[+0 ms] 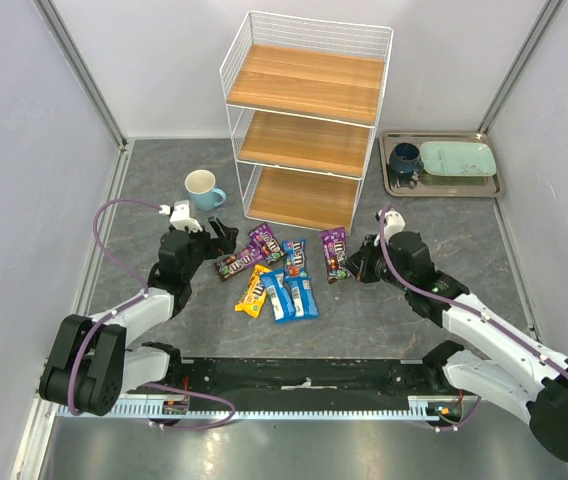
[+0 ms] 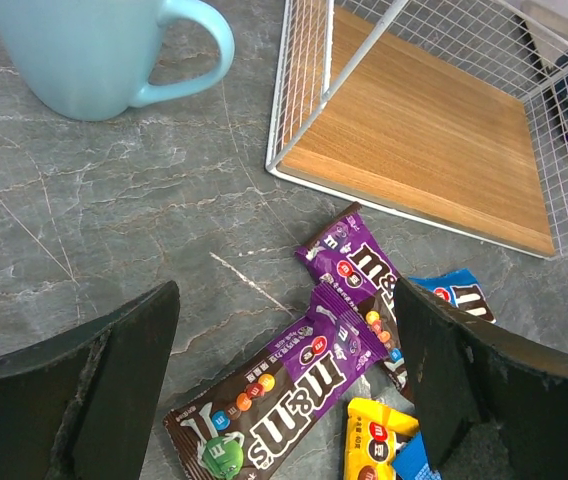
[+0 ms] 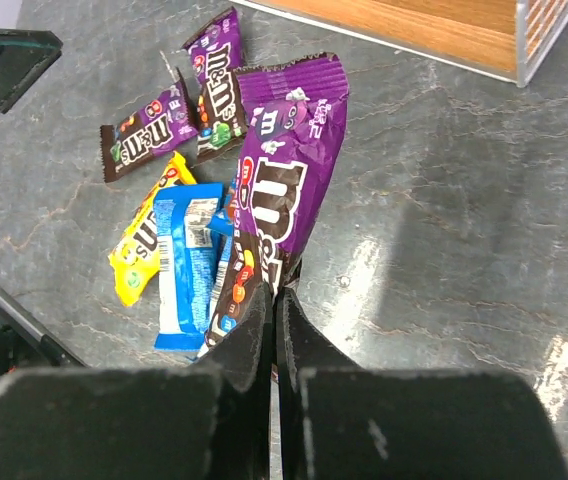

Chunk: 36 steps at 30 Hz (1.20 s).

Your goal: Place and organize the candy bags onto the shelf

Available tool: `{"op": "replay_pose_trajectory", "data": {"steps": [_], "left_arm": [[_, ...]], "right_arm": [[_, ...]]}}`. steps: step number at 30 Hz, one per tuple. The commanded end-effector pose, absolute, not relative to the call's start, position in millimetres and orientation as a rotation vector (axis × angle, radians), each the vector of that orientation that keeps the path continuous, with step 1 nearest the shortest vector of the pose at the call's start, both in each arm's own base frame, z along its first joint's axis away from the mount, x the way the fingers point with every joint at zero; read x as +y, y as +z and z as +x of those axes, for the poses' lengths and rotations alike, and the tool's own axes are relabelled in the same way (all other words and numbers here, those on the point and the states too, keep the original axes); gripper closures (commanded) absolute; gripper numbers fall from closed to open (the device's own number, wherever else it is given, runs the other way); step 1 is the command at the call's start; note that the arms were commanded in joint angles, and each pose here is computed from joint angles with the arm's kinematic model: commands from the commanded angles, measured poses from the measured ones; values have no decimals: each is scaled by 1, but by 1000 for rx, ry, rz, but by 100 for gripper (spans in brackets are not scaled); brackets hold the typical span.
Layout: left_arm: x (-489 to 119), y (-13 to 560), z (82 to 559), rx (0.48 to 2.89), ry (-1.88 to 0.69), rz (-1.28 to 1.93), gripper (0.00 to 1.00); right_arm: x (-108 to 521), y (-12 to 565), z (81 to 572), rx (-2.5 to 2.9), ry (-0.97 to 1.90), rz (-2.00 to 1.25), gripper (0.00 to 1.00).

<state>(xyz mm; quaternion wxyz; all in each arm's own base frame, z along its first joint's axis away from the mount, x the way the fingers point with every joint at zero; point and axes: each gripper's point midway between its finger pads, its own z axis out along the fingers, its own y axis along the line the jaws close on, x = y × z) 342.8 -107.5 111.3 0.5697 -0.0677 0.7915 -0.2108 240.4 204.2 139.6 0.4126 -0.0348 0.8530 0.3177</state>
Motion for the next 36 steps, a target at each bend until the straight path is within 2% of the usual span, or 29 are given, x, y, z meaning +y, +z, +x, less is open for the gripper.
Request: {"op": "replay_pose_trajectory", "data": {"steps": [1,16,24,36], "left_arm": [[-110,129,350,1811,-524,-192,6],[-108,130,350,1810,-516,-203,6],[-108,130,350,1813,-516,-207,6],[-108,129,350,1814,-518,-210,6]], "right_arm": [[219,159,244,2116,846,-65,100],[310,167,275,1959,846,-29,100],[333,184,293,1878,832,31,100],[354,271,291,1746,823,-42,100]]}}
